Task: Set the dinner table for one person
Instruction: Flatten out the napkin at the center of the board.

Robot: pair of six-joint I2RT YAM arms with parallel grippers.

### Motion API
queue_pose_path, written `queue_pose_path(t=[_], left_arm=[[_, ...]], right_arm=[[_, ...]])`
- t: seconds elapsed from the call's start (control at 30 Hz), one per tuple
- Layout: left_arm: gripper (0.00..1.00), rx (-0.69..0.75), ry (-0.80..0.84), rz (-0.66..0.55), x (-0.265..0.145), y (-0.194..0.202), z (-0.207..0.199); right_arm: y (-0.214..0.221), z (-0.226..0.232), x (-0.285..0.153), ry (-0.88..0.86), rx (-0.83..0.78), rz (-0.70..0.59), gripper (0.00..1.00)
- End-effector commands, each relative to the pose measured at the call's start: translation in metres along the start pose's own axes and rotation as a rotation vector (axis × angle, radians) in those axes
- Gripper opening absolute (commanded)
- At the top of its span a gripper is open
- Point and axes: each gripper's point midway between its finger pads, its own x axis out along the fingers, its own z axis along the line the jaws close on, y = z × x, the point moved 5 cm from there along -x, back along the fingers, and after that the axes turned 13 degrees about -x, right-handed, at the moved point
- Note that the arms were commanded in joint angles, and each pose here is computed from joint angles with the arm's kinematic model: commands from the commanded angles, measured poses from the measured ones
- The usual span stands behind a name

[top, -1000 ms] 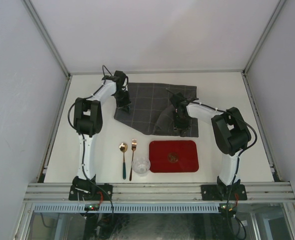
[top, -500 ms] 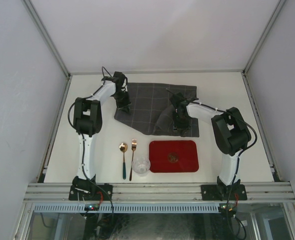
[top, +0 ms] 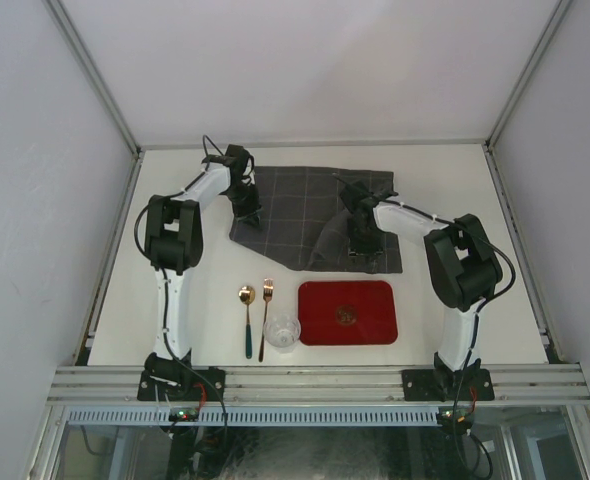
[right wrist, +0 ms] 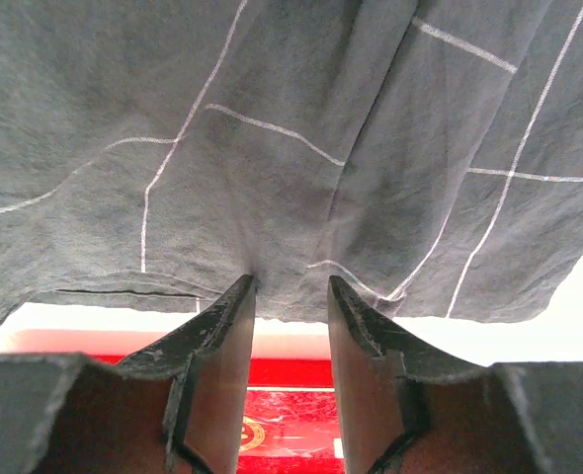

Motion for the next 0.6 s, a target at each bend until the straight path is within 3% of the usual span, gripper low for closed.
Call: queue_pose_path(t=[0.0, 0.57], left_arm=[[0.00, 0.012, -0.039, 0.027, 0.008, 0.010, 0.009], [0.00, 0.017, -0.033, 0.029, 0.008, 0.011, 0.009]], right_arm=[[-0.015, -0.003, -0.012, 0.024, 0.002, -0.049, 0.36], [-0.015, 0.000, 0.002, 0.013, -0.002, -0.017, 0.31]])
